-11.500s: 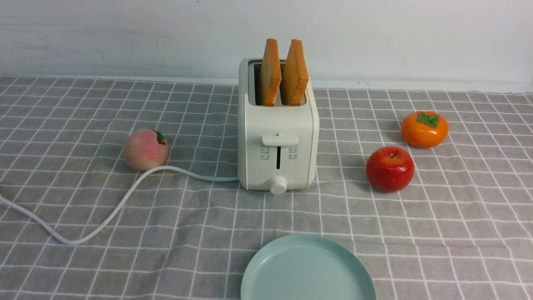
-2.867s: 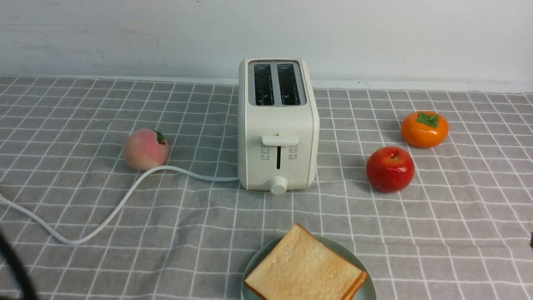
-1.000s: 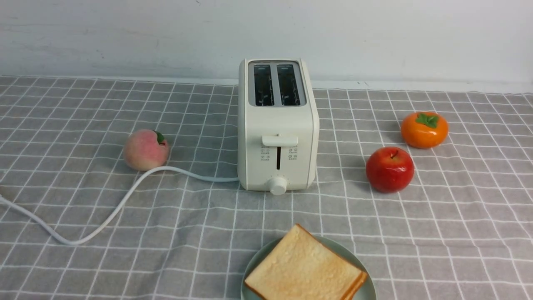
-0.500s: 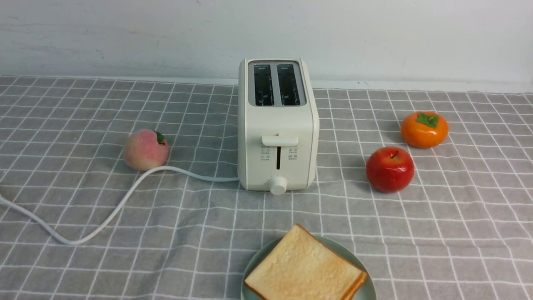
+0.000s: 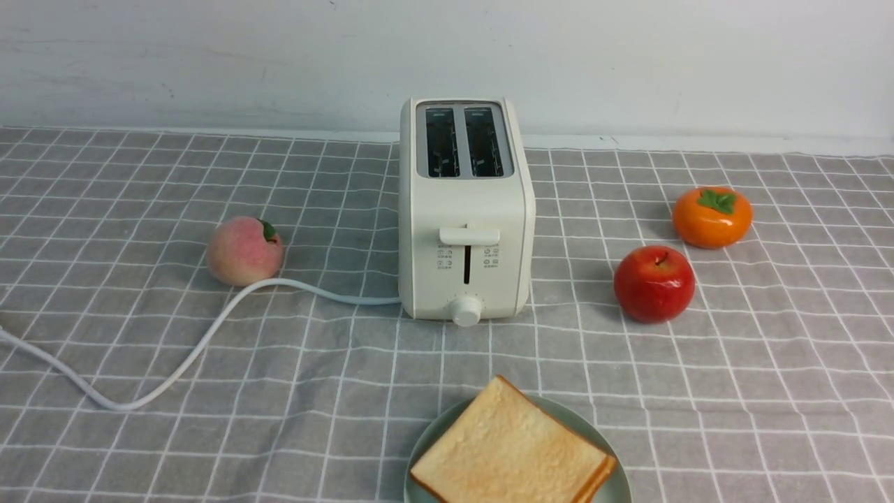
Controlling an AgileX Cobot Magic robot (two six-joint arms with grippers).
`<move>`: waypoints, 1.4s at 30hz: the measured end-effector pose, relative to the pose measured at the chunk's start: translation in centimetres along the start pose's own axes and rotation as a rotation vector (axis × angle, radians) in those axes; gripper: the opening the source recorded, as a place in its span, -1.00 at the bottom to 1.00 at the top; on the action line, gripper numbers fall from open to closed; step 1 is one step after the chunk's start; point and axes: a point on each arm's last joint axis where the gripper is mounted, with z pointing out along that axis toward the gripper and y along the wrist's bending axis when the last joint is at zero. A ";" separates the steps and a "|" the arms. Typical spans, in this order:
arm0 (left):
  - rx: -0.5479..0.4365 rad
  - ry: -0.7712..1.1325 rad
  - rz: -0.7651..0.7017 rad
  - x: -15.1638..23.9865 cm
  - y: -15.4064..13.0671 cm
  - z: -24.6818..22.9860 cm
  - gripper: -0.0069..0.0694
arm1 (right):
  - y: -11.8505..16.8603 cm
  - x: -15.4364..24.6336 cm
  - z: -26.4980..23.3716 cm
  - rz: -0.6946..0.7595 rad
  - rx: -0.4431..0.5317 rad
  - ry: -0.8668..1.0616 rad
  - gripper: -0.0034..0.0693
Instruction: Take toasted bread from bread machine on grey coffee table place on plate.
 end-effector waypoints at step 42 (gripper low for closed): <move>0.000 -0.002 0.000 0.0 0.0 0.0 -0.78 | -4.0 3.9 0.8 0.024 0.388 -0.163 -0.68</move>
